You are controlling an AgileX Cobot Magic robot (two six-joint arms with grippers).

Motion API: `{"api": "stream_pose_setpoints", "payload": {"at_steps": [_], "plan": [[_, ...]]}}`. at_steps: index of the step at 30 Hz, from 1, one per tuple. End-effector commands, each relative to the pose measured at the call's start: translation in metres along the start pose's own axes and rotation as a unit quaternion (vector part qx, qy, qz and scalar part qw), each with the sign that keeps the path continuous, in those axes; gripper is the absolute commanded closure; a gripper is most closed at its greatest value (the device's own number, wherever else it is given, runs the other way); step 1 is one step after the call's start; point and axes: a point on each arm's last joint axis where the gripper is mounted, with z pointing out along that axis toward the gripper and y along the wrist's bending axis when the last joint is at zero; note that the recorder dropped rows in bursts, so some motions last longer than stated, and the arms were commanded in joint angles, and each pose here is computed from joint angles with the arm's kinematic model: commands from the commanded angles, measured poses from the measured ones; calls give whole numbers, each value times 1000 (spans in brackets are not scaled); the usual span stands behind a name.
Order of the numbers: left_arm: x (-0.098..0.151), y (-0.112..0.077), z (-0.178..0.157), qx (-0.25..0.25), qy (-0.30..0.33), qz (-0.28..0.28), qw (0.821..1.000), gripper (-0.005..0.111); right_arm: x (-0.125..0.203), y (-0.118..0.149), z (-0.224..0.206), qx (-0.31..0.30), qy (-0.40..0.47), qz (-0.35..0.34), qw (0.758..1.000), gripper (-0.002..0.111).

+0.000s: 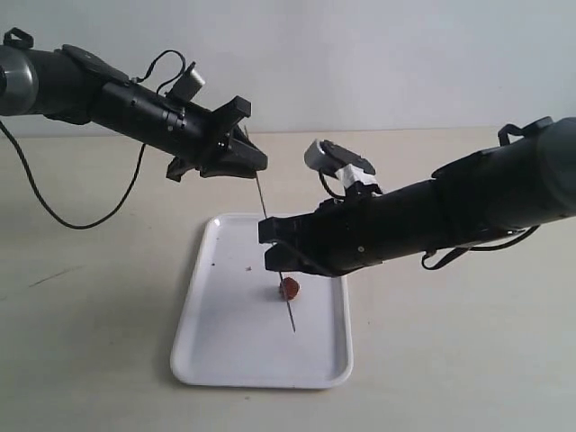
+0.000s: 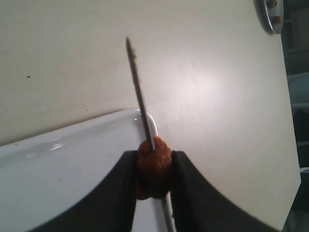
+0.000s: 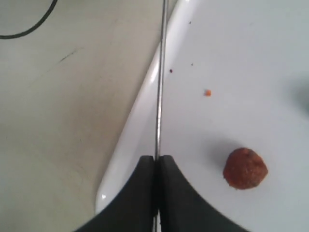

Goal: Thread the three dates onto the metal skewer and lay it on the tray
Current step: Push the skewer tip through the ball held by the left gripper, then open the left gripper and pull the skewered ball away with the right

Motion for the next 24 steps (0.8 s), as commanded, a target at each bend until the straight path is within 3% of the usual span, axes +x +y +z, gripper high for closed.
{"api": "stream_pose_setpoints", "payload": {"at_steps": [1, 10, 24], "plan": [[2, -7, -1, 10, 9, 6, 1000, 81, -15, 4, -2, 2, -25, -12, 1000, 108], [2, -9, -1, 21, 9, -1, 1000, 81, -28, 2, -2, 35, -50, -19, 998, 108], [3, -11, -1, 34, 12, 6, 999, 81, -46, -6, 28, 20, -50, -19, 998, 108]]}}
